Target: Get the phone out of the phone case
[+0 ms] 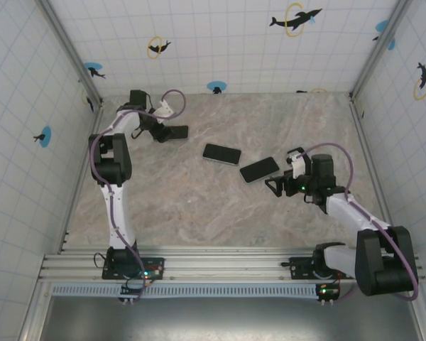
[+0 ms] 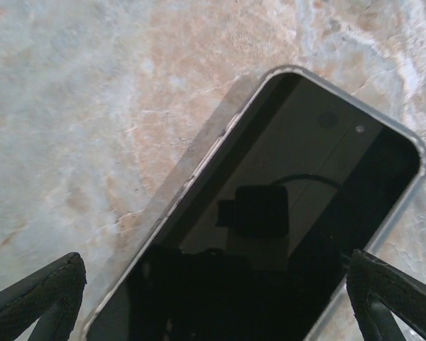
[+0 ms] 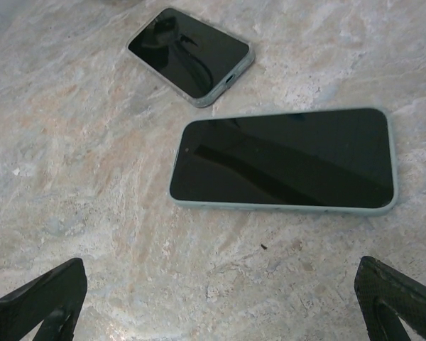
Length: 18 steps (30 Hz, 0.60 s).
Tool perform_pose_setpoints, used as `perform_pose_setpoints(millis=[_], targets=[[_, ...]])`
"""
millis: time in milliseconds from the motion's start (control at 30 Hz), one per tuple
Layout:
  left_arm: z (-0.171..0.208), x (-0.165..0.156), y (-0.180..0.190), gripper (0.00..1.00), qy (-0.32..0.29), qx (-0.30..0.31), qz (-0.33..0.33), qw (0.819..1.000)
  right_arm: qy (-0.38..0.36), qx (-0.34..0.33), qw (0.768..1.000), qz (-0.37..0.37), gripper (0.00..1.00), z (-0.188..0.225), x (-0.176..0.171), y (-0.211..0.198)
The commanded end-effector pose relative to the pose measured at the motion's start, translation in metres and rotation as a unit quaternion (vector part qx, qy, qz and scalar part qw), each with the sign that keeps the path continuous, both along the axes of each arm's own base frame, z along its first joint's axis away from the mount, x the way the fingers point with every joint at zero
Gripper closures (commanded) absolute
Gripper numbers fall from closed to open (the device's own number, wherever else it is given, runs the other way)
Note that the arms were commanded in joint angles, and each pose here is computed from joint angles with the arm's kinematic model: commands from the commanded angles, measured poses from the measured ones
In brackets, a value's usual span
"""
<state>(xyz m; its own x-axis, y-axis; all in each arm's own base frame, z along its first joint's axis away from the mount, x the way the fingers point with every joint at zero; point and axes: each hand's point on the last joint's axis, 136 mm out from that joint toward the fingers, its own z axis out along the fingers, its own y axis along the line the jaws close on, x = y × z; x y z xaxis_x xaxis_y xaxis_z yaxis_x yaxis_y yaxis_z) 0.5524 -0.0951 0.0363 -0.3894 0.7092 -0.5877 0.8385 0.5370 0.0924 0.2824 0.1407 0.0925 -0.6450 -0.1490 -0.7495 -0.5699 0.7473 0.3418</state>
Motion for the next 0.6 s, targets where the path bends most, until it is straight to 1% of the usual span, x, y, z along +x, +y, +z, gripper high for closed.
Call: perform_pose_setpoints(millis=[0,300,400,467,567], targets=[[-0.007,-0.004,-0.008,0.03,0.017,-0.012,-0.022,1.000,0.003,0.003,1.000,0.017,0.01,0.004,0.001,0.005],[-0.018,-0.010,-0.008,0.04,0.044,-0.027,-0.025,0.998,0.020,0.017,0.999,0.021,0.01,-0.004,-0.001,0.011],[-0.005,-0.005,-0.014,0.04,0.045,-0.053,-0.016,0.997,0.030,0.021,0.999,0.019,0.01,-0.008,-0.003,0.012],[0.007,0.007,-0.015,0.04,0.035,-0.065,0.011,0.997,0.022,0.026,0.999,0.017,0.01,-0.007,0.000,0.013],[0.028,0.029,-0.013,0.04,0.013,-0.092,0.068,0.993,0.024,0.030,0.999,0.014,0.01,-0.008,0.000,0.015]])
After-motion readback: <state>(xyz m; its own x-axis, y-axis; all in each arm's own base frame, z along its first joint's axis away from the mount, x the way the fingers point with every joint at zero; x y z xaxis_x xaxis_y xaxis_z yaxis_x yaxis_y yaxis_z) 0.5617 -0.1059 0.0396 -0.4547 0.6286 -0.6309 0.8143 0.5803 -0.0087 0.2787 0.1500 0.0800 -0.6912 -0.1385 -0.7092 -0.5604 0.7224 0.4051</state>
